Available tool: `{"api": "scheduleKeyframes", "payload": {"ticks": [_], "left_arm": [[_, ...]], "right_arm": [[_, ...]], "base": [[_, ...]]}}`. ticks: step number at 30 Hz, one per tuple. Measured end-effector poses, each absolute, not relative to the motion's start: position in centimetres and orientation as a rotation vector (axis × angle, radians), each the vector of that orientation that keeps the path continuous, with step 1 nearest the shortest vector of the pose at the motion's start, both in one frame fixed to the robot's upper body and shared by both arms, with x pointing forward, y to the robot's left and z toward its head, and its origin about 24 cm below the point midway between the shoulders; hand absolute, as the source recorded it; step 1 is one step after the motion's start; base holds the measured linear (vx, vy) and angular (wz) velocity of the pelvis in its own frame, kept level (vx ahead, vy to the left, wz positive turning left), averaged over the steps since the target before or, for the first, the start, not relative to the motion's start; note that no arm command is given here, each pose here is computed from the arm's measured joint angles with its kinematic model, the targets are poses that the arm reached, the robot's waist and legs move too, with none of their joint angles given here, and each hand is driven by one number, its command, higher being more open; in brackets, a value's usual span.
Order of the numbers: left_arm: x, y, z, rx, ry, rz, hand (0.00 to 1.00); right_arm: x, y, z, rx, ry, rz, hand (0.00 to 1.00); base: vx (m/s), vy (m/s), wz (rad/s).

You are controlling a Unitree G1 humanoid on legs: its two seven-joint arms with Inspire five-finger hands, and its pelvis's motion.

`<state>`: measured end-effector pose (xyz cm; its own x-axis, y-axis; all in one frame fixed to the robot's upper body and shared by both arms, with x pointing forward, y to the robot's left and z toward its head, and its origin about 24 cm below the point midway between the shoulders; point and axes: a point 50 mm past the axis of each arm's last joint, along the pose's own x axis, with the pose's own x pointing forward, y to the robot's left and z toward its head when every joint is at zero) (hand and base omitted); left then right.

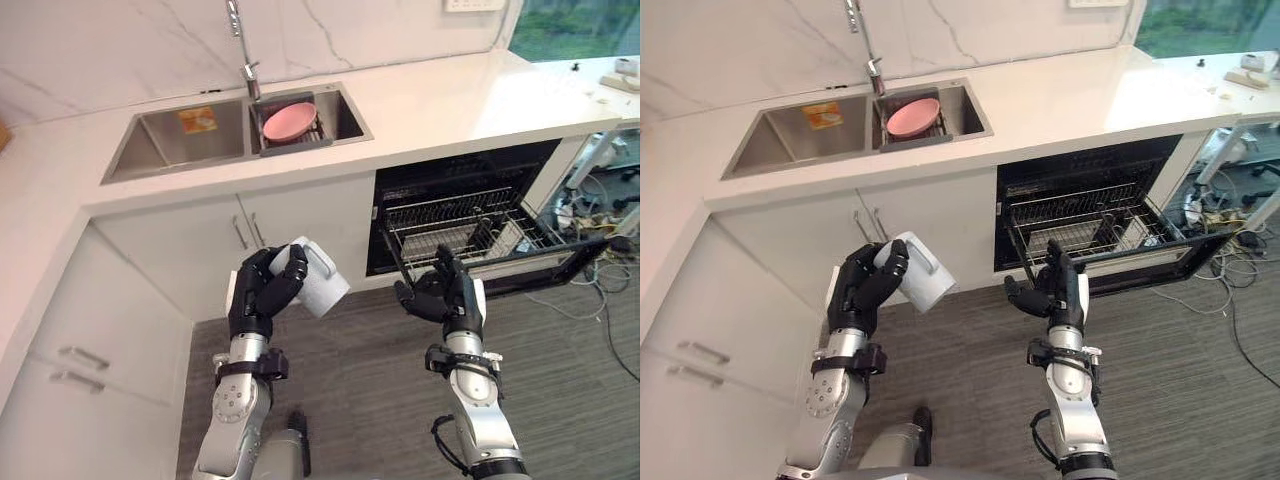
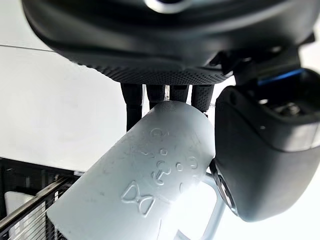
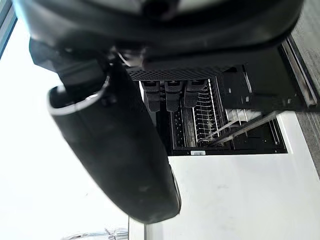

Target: Walk over to the sink, pick up the cup, carry it to the dishwasher, place the cup inside the dishwasher, then close the dishwasher door

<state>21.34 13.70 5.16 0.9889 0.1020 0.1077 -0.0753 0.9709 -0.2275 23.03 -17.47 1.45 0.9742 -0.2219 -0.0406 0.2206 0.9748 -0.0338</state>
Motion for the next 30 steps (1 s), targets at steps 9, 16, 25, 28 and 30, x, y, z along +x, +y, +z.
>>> {"api": "scheduleKeyframes", "payload": {"ticks": [9, 16, 25, 28, 30], "left_arm": [[21.4, 14.3, 5.3, -0.162, -0.137, 0.099, 0.30], [21.8, 14.6, 3.3, -0.148, -0.062, 0.149, 0.30], [23.6, 14.5, 4.7, -0.125, -0.124, 0.159, 0.30], [24.1, 15.6, 5.3, -0.082, -0.154, 0.188, 0.30], [24.3, 15.7, 5.5, -0.071, -0.165, 0.185, 0.30]], "right_arm": [[24.8, -12.6, 3.6, 0.014, -0.051, 0.006, 0.90], [24.0, -14.0, 4.0, 0.016, -0.073, 0.018, 0.90], [23.1, -14.7, 6.5, 0.151, -0.188, 0.018, 0.90], [22.8, -14.5, 6.2, 0.160, -0.175, 0.048, 0.90], [22.5, -14.5, 6.3, 0.169, -0.179, 0.059, 0.90]], "base": [[0.35, 0.173, -0.76], [0.45, -0.064, -0.27], [0.30, 0.040, -0.42], [0.22, 0.212, -0.59], [0.12, 0.124, -0.10]]}}
